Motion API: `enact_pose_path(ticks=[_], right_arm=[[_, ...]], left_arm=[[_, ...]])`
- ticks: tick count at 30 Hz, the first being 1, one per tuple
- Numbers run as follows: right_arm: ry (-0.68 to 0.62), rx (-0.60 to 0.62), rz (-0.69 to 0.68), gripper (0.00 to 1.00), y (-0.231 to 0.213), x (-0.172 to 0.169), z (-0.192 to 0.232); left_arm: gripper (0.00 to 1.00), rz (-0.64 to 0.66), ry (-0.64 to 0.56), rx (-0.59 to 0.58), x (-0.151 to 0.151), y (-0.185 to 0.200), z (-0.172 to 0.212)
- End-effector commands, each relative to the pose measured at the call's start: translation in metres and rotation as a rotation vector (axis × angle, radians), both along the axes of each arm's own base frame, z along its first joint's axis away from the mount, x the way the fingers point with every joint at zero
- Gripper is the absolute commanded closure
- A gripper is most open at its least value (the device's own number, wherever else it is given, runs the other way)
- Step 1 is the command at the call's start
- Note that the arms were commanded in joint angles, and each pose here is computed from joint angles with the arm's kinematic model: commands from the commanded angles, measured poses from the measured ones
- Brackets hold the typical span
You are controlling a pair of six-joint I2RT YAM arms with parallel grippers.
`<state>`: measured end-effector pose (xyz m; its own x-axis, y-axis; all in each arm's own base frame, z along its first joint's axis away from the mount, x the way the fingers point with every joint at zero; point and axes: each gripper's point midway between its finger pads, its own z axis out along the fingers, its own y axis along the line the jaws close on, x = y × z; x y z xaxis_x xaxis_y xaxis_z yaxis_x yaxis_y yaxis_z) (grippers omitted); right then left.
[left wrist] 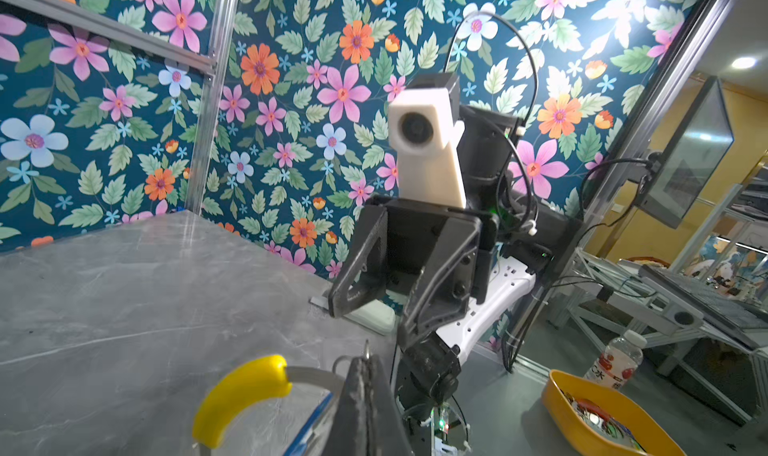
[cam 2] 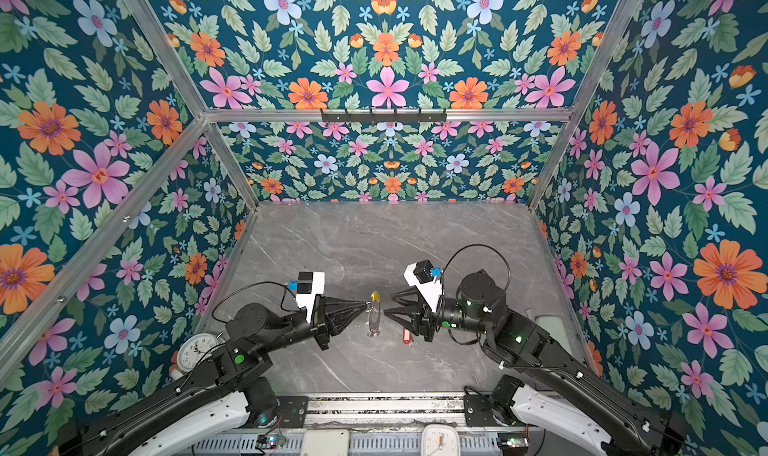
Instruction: Remove the keys from the keyring
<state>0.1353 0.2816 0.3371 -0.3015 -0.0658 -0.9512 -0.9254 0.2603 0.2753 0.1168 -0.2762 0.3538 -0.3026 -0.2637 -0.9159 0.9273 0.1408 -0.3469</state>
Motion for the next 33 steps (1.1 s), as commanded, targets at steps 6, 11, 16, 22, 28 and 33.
enact_pose_path(ticks=[6,11,16,22,28,33], right_arm=[[-0.06,0.024,-0.012,0.52,0.015,0.004,0.003],[-0.052,0.008,0.009,0.64,0.02,0.004,0.0],[-0.047,0.006,0.032,0.67,0.024,0.002,-0.001],[-0.046,0.001,0.048,0.86,0.026,0.0,0.0],[-0.039,-0.014,0.07,1.0,0.028,-0.004,-0.002],[-0.03,-0.036,0.101,1.0,0.029,-0.009,-0.005]], left_arm=[[1.0,-0.031,-0.04,-0.134,-0.006,0.004,0.028],[1.0,-0.043,-0.034,-0.135,-0.008,0.003,0.029],[1.0,-0.049,-0.032,-0.134,-0.008,0.002,0.028],[1.0,-0.038,-0.028,-0.14,-0.006,0.003,0.028],[1.0,-0.009,-0.017,-0.164,-0.002,0.007,0.03],[1.0,0.006,-0.013,-0.186,0.0,0.01,0.033]])
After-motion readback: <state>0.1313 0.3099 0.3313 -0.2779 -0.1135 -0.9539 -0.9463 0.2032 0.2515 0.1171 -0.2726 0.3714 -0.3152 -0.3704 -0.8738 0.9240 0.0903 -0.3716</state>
